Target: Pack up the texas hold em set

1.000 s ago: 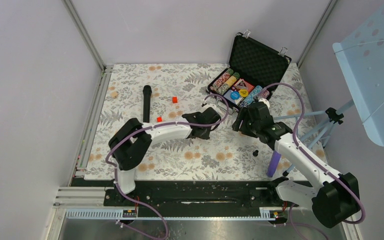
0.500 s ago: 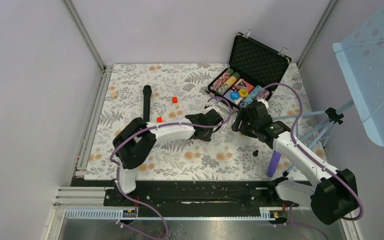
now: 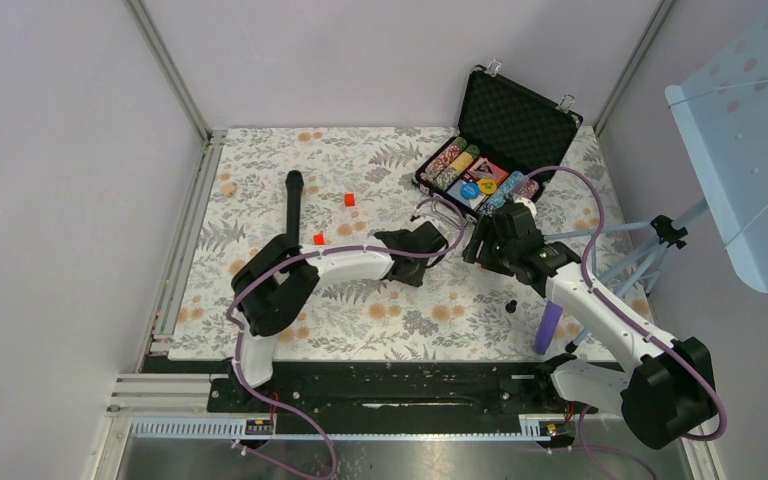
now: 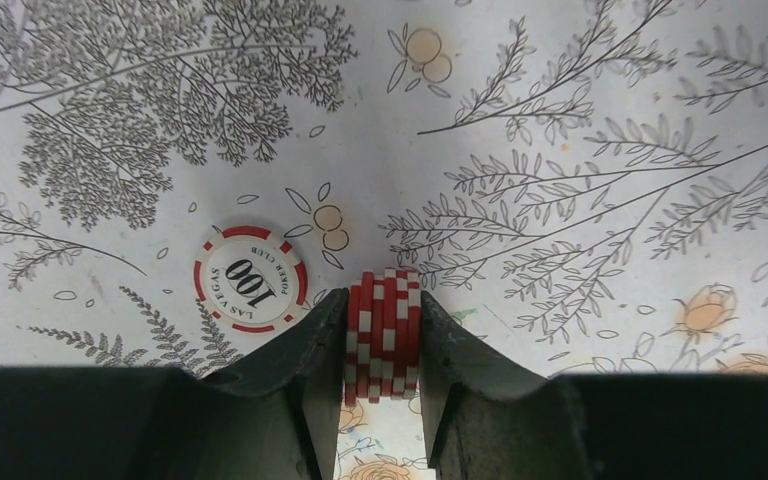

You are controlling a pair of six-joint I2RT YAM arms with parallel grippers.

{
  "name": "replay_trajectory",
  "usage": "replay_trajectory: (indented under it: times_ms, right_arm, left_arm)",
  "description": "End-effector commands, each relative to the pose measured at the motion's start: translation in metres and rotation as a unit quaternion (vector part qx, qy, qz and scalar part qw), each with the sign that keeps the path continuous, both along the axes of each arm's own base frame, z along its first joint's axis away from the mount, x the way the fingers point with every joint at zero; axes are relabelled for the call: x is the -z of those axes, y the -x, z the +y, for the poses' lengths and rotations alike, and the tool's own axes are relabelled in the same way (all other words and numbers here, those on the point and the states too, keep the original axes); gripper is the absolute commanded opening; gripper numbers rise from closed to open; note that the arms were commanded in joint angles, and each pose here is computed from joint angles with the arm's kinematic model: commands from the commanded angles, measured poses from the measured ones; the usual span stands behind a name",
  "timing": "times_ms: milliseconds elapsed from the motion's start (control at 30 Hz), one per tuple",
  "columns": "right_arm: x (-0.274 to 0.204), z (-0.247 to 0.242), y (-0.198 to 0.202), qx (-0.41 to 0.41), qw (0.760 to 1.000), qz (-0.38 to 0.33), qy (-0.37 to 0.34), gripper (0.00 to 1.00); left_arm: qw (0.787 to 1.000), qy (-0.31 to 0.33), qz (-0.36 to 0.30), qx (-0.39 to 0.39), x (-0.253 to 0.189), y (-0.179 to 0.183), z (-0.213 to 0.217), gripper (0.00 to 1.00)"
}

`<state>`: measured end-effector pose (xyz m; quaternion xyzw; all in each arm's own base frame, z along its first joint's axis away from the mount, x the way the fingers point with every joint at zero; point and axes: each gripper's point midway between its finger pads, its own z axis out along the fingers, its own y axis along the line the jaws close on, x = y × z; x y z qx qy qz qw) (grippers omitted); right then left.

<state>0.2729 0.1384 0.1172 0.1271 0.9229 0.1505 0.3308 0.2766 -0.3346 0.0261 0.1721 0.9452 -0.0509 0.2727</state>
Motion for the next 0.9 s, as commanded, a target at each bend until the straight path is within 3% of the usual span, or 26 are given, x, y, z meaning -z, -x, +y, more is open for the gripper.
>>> replay_trajectory:
  times_ms: [0, 333, 600, 733, 867]
  right_arm:
    - [-0.007, 0.001, -0.007, 0.001, 1.000, -0.016, -0.006, 0.69]
    - [-0.006, 0.001, -0.006, 0.002, 1.000, -0.014, -0.005, 0.69]
    - [-0.012, -0.003, -0.006, 0.000, 1.000, -0.025, 0.002, 0.69]
    - [-0.023, 0.002, -0.003, -0.033, 0.998, -0.053, -0.006, 0.82]
    - [-0.040, 0.006, 0.000, -0.068, 0.993, -0.092, -0.012, 0.85]
  left_arm:
    - [1.000, -0.001, 0.006, 0.008, 0.003, 0.002, -0.005, 0.31]
    - [1.000, -0.001, 0.006, 0.007, 0.003, 0.002, -0.005, 0.00]
    - [1.000, 0.026, -0.012, 0.002, -0.022, -0.002, -0.008, 0.00]
    - [0.995, 0.093, -0.028, 0.007, -0.061, -0.003, -0.013, 0.00]
    - [0.986, 0.163, -0.036, 0.015, -0.102, 0.001, -0.008, 0.00]
